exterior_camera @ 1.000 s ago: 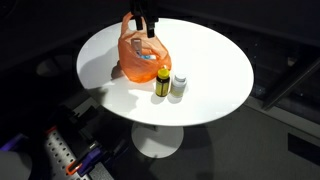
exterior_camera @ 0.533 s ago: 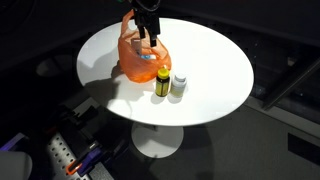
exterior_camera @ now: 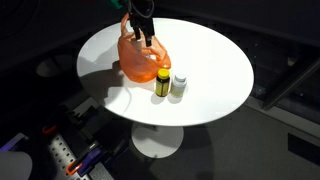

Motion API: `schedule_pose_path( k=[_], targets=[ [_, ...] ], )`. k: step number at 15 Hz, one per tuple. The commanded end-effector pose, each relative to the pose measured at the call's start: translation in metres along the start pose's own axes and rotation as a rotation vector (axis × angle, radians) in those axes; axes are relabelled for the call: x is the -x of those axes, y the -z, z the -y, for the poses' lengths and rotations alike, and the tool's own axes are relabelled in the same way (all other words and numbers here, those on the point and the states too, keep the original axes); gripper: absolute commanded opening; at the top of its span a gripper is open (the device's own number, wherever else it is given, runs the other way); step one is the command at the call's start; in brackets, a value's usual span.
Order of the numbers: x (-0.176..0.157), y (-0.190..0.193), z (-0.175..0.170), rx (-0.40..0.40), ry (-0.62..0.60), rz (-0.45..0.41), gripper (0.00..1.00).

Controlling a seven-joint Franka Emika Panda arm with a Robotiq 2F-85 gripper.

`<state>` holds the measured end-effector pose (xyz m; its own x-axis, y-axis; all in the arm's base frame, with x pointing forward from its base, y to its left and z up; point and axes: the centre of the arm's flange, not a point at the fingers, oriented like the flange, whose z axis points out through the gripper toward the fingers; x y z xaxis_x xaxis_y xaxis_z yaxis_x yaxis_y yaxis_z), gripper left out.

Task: Remove the white bottle from the plastic bag

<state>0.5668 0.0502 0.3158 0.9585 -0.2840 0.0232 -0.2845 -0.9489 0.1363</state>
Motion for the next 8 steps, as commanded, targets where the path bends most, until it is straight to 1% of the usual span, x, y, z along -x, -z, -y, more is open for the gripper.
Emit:
schedule_pose_path(
  k=[1, 5, 8],
  targets=[
    [-0.008, 0.004, 0.01, -0.015, -0.007, -0.031, 1.0],
    [-0.008, 0.007, 0.015, -0.031, -0.006, -0.046, 1.0],
    [-0.003, 0.002, 0.023, -0.035, -0.028, -0.035, 1.0]
  ],
)
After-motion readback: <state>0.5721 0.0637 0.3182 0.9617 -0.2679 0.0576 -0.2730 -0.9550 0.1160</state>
